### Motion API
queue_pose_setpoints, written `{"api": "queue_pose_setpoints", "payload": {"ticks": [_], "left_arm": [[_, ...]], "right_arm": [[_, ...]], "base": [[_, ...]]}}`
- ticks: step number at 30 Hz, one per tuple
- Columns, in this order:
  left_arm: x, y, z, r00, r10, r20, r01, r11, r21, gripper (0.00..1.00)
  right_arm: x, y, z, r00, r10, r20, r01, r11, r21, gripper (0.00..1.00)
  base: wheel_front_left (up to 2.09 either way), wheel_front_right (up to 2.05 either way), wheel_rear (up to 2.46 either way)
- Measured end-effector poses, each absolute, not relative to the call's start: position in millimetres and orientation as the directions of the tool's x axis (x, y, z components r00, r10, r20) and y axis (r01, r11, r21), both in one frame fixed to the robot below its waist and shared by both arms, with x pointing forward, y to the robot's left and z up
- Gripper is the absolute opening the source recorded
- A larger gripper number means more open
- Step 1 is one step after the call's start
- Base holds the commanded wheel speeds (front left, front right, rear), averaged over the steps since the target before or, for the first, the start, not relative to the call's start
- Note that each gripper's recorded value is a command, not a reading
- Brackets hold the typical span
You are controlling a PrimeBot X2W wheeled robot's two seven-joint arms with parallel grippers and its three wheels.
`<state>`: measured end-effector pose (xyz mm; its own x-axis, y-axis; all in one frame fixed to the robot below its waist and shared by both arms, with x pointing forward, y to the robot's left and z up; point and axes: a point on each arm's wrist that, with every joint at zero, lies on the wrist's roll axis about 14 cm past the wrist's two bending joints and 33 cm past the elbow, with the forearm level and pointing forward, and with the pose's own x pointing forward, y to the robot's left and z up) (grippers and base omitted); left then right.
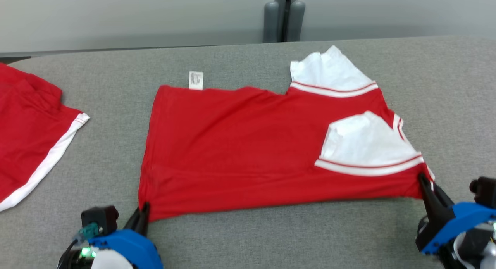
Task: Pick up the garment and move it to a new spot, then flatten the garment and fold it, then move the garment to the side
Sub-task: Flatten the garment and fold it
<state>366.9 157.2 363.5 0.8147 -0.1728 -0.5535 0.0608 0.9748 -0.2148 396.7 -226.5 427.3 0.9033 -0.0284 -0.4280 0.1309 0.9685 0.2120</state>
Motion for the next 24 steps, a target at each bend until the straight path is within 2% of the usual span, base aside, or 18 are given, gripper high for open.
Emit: {"api": "queue_pose_setpoints", "payload": {"ticks": [5,10,11,12,14,15,18,22,23,24], "left_arm": [[326.9,144.2,363.5,0.745,-0.215,-0.632,0.054,0.963,-0.264,0.00],[301.8,134.4,361.3,0.694,-0.237,-0.680,0.012,0.948,-0.319,0.00],[301.3,135.1,362.5,0.699,-0.231,-0.677,0.004,0.948,-0.319,0.00],[300.0,135.9,362.5,0.699,-0.227,-0.678,0.000,0.948,-0.318,0.00],[298.5,136.0,362.9,0.698,-0.228,-0.679,0.000,0.948,-0.317,0.78],[299.4,136.1,364.2,0.701,-0.228,-0.676,0.002,0.948,-0.318,1.00],[307.9,141.5,370.3,0.720,-0.226,-0.657,0.024,0.953,-0.301,1.00],[347.1,146.0,394.7,0.767,-0.250,-0.590,0.093,0.955,-0.283,1.00],[347.1,146.0,394.7,0.767,-0.250,-0.590,0.093,0.955,-0.283,1.00],[372.3,149.4,408.1,0.782,-0.264,-0.564,0.135,0.956,-0.261,1.00]], "right_arm": [[356.7,-234.8,419.4,0.866,-0.036,-0.498,0.171,0.959,0.227,0.00],[340.5,-237.0,405.1,0.836,-0.036,-0.547,0.196,0.952,0.236,0.00],[339.8,-236.3,402.8,0.833,-0.034,-0.553,0.197,0.951,0.238,0.64],[340.3,-235.5,402.1,0.833,-0.032,-0.552,0.196,0.951,0.239,1.00],[341.8,-235.6,402.0,0.835,-0.034,-0.549,0.195,0.951,0.238,1.00],[344.3,-235.7,403.9,0.841,-0.036,-0.540,0.192,0.953,0.236,1.00],[361.1,-234.3,419.9,0.868,-0.038,-0.495,0.161,0.965,0.207,1.00],[398.8,-223.1,457.0,0.911,-0.010,-0.413,0.086,0.982,0.166,1.00],[398.8,-223.1,457.0,0.911,-0.010,-0.413,0.086,0.982,0.166,1.00],[419.9,-216.6,474.8,0.922,0.015,-0.386,0.043,0.989,0.142,1.00]], "base": [[0.00,0.00,0.00],[0.00,0.00,0.00],[0.00,0.00,0.00],[0.00,0.00,0.00],[0.00,0.00,0.00],[0.00,0.00,0.00],[0.00,0.00,0.00],[0.00,0.00,0.00],[0.00,0.00,0.00],[0.00,0.00,0.00]]}}
